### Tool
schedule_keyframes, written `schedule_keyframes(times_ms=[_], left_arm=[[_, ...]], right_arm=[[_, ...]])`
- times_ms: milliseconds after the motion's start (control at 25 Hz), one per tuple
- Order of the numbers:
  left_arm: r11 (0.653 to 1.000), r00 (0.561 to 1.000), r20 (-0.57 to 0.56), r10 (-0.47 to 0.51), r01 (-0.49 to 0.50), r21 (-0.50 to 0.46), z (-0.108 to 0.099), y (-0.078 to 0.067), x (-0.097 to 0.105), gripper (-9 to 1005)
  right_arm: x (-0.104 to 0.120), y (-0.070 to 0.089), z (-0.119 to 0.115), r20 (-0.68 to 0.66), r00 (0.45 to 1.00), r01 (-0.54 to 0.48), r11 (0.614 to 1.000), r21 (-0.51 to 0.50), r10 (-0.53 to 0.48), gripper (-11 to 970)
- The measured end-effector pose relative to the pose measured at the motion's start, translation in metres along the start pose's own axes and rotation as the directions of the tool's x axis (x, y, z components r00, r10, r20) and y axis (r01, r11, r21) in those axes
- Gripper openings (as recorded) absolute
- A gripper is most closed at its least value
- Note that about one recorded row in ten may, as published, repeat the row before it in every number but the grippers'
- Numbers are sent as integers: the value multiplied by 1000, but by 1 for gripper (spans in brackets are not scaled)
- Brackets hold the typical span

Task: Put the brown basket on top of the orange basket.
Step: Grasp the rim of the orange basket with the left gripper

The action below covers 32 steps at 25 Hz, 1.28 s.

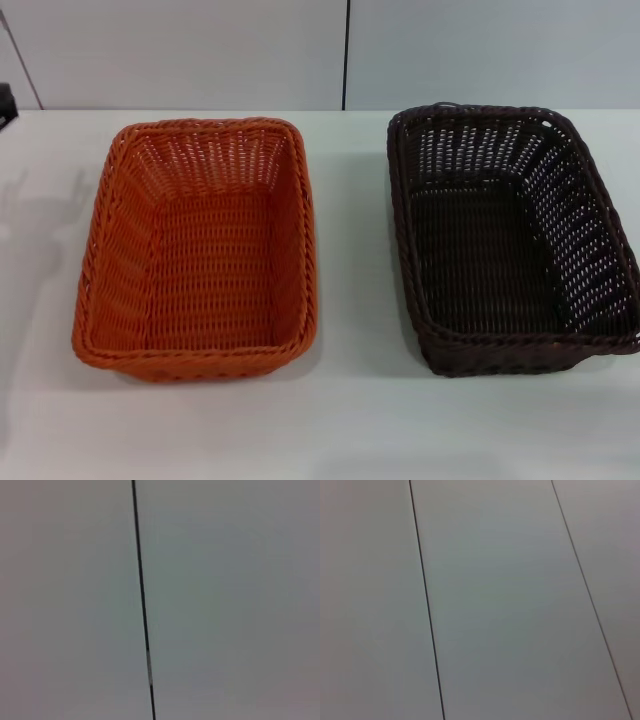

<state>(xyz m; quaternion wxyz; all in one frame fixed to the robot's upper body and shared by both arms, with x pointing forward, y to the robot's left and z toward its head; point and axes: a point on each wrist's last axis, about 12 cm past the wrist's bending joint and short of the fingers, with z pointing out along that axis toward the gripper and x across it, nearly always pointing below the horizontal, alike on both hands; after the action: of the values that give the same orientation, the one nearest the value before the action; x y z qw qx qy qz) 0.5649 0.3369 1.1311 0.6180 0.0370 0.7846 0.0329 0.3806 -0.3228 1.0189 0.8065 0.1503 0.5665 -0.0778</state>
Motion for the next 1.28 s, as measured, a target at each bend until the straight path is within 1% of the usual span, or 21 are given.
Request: schedule_keyframes(times_ms=[160, 280, 360, 400, 480, 520, 560, 640, 680, 720, 800, 840, 880, 920, 960, 1000, 1040, 1120, 1200, 1240, 1280], left_arm=[[998, 998, -33, 51, -52, -36, 7, -8, 12, 798], [991, 993, -50, 108, -112, -80, 13, -8, 17, 797], [989, 991, -57, 119, -124, -85, 15, -7, 19, 797], [990, 992, -59, 107, -112, -81, 21, -7, 20, 797], [995, 998, -44, 45, -49, -83, 23, -5, 19, 797], [995, 998, -44, 45, -49, -83, 23, -5, 19, 796], [996, 1000, -28, 12, -15, -84, 23, -3, 17, 796], [992, 994, 46, -102, 105, -72, 20, 4, 11, 796], [989, 989, 70, -132, 136, -60, 19, 5, 10, 796], [989, 989, 70, -132, 136, -60, 19, 5, 10, 796], [980, 970, 151, -192, 199, -28, 14, 14, 7, 795], [981, 967, 171, -188, 194, -22, 12, 17, 6, 795], [984, 965, 199, -173, 179, -13, 10, 18, 5, 795], [984, 965, 199, -173, 179, -13, 10, 18, 5, 795], [998, 953, 299, -49, 55, -9, 3, 23, 10, 795], [998, 953, 299, -49, 55, -9, 3, 23, 10, 795], [999, 940, 340, 15, -2, -38, 2, 26, 19, 794], [999, 940, 340, 15, -2, -38, 2, 26, 19, 794], [987, 913, 383, 140, -95, -133, -1, 32, 35, 794], [968, 889, 399, 224, -156, -195, -4, 32, 44, 794], [968, 889, 399, 224, -156, -195, -4, 32, 44, 793]], right_arm=[[1, -2, -3, -15, 1000, 5, 1000, -4, -5, 823], [2, -2, -3, -27, 1000, 7, 1000, -10, -7, 823], [2, -2, -4, -30, 1000, 7, 1000, -14, -7, 823], [2, -2, -4, -31, 999, 7, 1000, -15, -8, 822], [3, -3, -3, -31, 999, 11, 1000, -18, -12, 822], [3, -3, -2, -31, 999, 13, 1000, -22, -14, 822], [3, -2, -1, -32, 999, 14, 1000, -25, -14, 823], [3, -2, 0, -31, 999, 15, 999, -29, -15, 823], [3, -3, 0, -29, 999, 16, 999, -30, -17, 824], [3, -3, 0, -28, 999, 17, 999, -31, -17, 824], [4, -2, 1, -32, 999, 17, 999, -33, -18, 825], [5, -2, 2, -40, 999, 17, 999, -35, -19, 825], [5, -2, 2, -40, 999, 17, 999, -35, -19, 825], [6, -2, 3, -46, 999, 17, 999, -35, -19, 824], [7, -2, 3, -52, 998, 16, 999, -37, -18, 824], [7, -2, 3, -52, 998, 16, 999, -37, -18, 824], [7, -1, 4, -54, 998, 16, 999, -38, -18, 824], [7, -1, 5, -52, 998, 16, 999, -40, -18, 824], [7, 0, 6, -48, 999, 16, 999, -42, -18, 823], [7, 0, 7, -46, 999, 15, 999, -45, -17, 823], [7, 0, 7, -46, 999, 15, 999, -45, -17, 823]])
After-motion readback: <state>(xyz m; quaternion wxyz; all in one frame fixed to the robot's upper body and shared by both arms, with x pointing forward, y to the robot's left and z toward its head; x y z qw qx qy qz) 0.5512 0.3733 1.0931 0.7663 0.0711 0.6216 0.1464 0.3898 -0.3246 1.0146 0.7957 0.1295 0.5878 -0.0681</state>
